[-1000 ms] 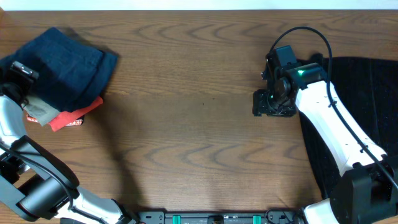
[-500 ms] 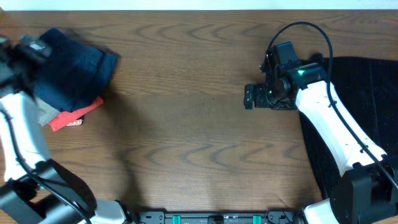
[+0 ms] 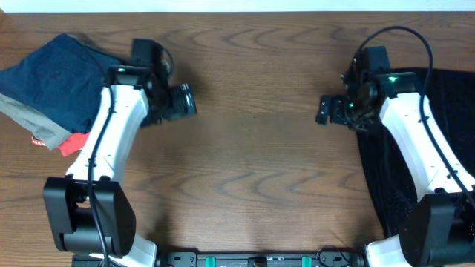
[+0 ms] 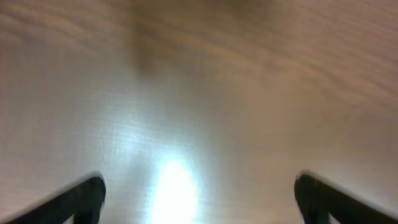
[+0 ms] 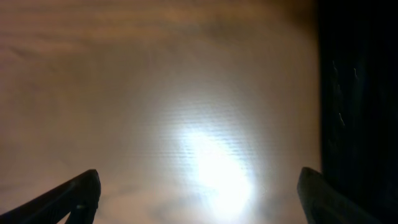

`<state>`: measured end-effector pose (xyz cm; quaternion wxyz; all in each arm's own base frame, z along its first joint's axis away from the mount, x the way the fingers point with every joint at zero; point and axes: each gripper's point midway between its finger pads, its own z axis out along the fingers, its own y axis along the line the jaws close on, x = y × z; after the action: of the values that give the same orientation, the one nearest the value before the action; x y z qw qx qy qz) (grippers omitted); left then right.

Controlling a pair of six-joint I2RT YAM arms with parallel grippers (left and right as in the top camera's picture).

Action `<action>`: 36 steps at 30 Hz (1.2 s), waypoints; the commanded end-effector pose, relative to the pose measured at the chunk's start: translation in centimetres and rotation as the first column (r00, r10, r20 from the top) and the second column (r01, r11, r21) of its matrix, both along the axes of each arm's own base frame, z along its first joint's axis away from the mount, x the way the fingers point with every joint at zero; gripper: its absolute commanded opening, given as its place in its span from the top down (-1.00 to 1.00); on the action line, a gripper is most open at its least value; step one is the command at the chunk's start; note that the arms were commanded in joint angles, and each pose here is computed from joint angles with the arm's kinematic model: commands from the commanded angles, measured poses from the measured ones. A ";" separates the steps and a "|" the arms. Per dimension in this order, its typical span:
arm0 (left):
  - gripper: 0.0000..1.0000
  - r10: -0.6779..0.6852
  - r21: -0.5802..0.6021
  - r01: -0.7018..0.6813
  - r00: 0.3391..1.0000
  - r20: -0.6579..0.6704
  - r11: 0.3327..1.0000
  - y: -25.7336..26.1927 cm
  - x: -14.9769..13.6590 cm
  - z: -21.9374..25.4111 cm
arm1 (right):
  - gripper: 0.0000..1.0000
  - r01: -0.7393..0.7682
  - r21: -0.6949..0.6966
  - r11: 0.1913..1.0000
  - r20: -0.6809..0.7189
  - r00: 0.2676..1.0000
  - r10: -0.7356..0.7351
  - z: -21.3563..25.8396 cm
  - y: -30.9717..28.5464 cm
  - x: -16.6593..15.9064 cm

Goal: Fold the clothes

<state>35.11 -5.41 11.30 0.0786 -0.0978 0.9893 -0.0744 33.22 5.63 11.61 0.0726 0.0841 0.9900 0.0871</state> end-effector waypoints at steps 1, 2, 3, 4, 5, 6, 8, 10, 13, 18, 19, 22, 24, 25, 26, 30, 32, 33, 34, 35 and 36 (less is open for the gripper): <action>-0.95 0.016 0.101 -0.007 0.996 -0.092 0.995 1.5 -2.4 -0.1 | -0.98 -0.005 0.002 1.000 -0.017 1.000 0.005 0.5 -0.7 -0.6; -0.95 0.016 0.105 -0.002 0.992 -0.126 0.994 1.6 -3.5 0.0 | -0.98 -0.004 0.002 1.000 -0.024 1.000 0.004 0.6 -0.7 -0.9; -0.95 0.016 0.107 0.000 0.989 -0.148 0.994 1.7 -4.4 0.2 | -0.99 -0.005 0.002 1.000 -0.029 1.000 0.005 0.7 -0.7 -1.2; -0.96 0.016 0.108 0.001 0.988 -0.156 0.994 1.8 -5.1 0.5 | -0.99 -0.005 0.002 1.000 -0.029 1.000 0.005 0.9 -0.7 -1.5; -0.96 0.016 0.108 0.000 0.988 -0.154 0.994 1.8 -5.7 0.7 | -0.99 -0.006 0.002 1.000 -0.025 1.000 0.007 1.1 -0.7 -1.7; -0.95 0.016 0.106 -0.001 0.990 -0.143 0.994 1.9 -6.3 1.1 | -0.99 -0.006 0.004 1.000 -0.017 1.000 0.006 1.3 -0.6 -1.9; -0.95 0.015 0.102 -0.005 0.995 -0.103 0.995 2.0 -7.5 1.9 | -0.98 -0.012 0.002 1.000 0.022 1.000 0.012 1.7 -0.4 -2.1; -0.95 0.014 0.093 -0.012 1.000 -0.017 0.996 2.1 -8.3 2.6 | -0.98 -0.023 0.004 1.000 0.093 0.995 0.023 2.1 -0.2 -2.3; -0.96 0.004 0.071 -0.017 0.984 0.177 0.997 2.2 -9.4 3.9 | -0.99 -0.058 -0.012 0.998 0.254 0.965 0.059 3.0 0.5 -2.9; -0.96 0.019 0.022 -0.035 0.861 0.509 0.999 2.4 -11.4 6.3 | -0.99 -0.025 -0.164 0.986 0.523 0.845 0.109 4.6 -0.3 -5.3; -0.95 0.024 0.009 -0.036 0.818 0.575 0.999 2.4 -11.5 7.1 | -0.98 -0.018 -0.173 0.985 0.555 0.824 0.112 4.8 -0.5 -5.9; -0.96 0.034 -0.012 -0.036 0.725 0.688 0.999 2.5 -12.5 9.1 | -0.98 -0.022 -0.155 0.988 0.614 0.781 0.114 5.0 -0.5 -7.4; -0.96 0.038 -0.020 -0.035 0.684 0.728 0.999 2.7 -13.8 10.2 | -0.98 -0.018 -0.149 0.989 0.632 0.767 0.109 4.8 -0.8 -8.5; -0.96 0.040 -0.023 -0.034 0.670 0.741 0.999 2.7 -14.2 10.6 | -0.99 -0.018 -0.149 0.989 0.632 0.767 0.109 4.7 -0.9 -9.0; -0.96 0.041 -0.025 -0.034 0.656 0.753 0.999 2.8 -14.6 10.9 | -0.99 -0.019 -0.150 0.989 0.628 0.770 0.110 4.5 -1.1 -9.5; -0.95 0.045 -0.032 -0.033 0.620 0.783 0.999 2.9 -15.5 11.8 | -0.99 -0.029 -0.168 0.985 0.573 0.810 0.122 3.3 -1.7 -11.5; -0.96 0.045 -0.032 -0.032 0.617 0.786 0.999 2.9 -15.5 11.8 | -0.99 -0.036 -0.177 0.984 0.542 0.830 0.128 2.7 -1.9 -12.1; -0.95 0.045 -0.032 -0.032 0.618 0.785 0.999 2.9 -15.5 11.8 | -0.98 -0.040 -0.183 0.982 0.523 0.842 0.131 2.3 -2.0 -12.5; -0.96 0.046 -0.032 -0.033 0.619 0.784 0.999 2.9 -15.5 11.8 | -0.98 -0.042 -0.186 0.982 0.511 0.849 0.133 2.1 -2.0 -12.7; -0.96 0.045 -0.032 -0.032 0.619 0.784 0.999 2.9 -15.5 11.8 | -0.99 -0.044 -0.189 0.981 0.500 0.855 0.135 1.9 -2.1 -12.9; -0.95 0.045 -0.032 -0.032 0.619 0.784 0.999 2.9 -15.5 11.8 | -0.99 -0.047 -0.192 0.980 0.490 0.861 0.137 1.7 -2.2 -13.2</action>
<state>19.60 -2.91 23.22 0.5017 -0.0721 0.8530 -0.1242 20.42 3.65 13.79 0.3372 0.0108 0.9408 0.0328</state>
